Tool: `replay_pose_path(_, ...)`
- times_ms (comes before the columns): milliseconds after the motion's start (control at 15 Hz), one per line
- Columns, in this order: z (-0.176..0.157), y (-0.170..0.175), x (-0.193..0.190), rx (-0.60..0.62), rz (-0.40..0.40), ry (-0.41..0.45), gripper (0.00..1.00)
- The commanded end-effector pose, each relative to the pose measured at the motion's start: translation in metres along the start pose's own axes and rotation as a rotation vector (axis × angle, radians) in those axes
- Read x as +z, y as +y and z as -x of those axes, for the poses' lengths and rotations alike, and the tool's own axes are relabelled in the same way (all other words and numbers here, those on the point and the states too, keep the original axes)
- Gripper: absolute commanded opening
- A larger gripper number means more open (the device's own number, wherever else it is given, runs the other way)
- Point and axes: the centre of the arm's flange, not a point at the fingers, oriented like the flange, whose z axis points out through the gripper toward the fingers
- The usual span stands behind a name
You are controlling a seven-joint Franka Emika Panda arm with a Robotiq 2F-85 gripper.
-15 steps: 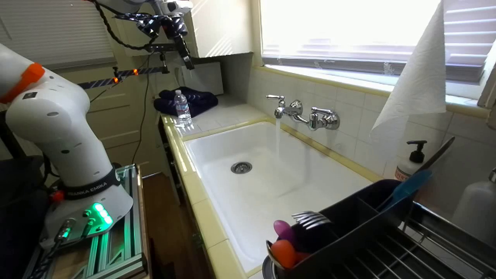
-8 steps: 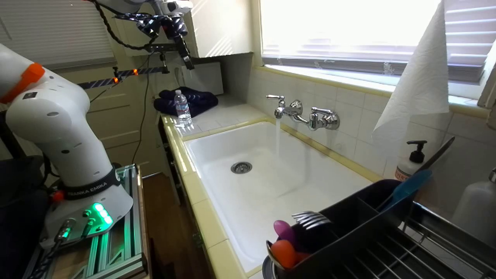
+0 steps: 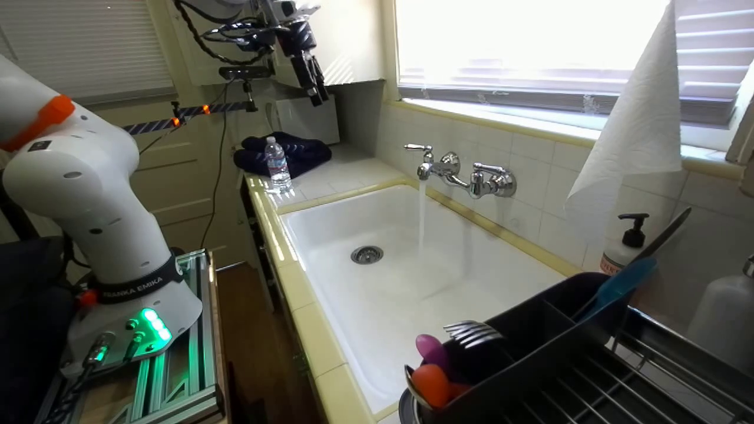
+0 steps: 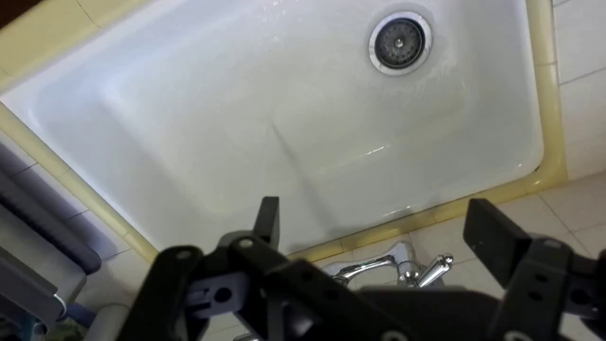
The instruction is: Push the faucet handle on the left backwards then push the faucet to the right.
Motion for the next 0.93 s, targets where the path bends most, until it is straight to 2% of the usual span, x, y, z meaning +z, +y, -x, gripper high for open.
replay_pose_path(0, -0.036, -0.023, 0.027, 0.046, -0.005, 0.016, 1.0)
replay_pose_path(333, -0.07, -0.051, 0.061, 0.069, -0.01, 0.009, 1.0)
replay_pose_path(400, -0.051, -0.032, 0.05, 0.041, -0.015, 0.008, 1.0)
replay_pose_path(867, -0.066, -0.043, 0.061, 0.054, -0.017, -0.009, 1.0)
